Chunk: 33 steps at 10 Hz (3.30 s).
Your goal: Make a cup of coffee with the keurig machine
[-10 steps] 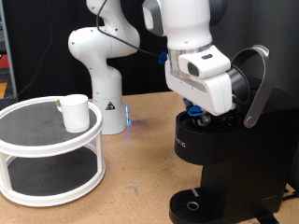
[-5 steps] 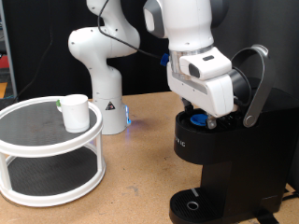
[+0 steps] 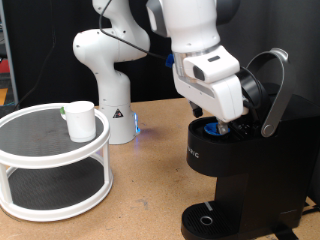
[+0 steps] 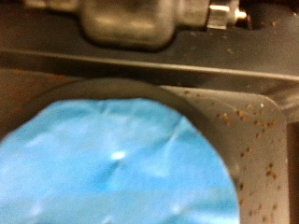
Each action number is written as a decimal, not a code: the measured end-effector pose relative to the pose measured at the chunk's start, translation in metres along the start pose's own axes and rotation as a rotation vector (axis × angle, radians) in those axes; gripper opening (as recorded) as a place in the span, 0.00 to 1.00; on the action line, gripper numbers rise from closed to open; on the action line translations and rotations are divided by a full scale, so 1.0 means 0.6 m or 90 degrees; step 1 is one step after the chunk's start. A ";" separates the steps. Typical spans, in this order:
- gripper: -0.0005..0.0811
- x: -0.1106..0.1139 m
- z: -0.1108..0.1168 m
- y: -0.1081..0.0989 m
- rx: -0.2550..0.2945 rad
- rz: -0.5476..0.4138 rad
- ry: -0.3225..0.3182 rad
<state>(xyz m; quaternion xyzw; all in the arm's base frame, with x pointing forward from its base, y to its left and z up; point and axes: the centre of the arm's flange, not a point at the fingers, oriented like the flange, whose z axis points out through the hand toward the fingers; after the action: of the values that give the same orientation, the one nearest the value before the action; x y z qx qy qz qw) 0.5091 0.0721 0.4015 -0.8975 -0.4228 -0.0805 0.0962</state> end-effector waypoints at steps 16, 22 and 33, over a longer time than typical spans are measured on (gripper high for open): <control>0.99 -0.073 -0.215 0.029 0.043 0.081 0.182; 0.99 -0.082 -0.286 0.024 0.076 0.090 0.193; 0.99 0.034 -0.224 -0.034 0.123 0.077 0.232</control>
<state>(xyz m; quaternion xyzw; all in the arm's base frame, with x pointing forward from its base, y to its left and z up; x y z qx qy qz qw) 0.4979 0.0678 0.5383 -0.8783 -0.3495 -0.1948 0.2616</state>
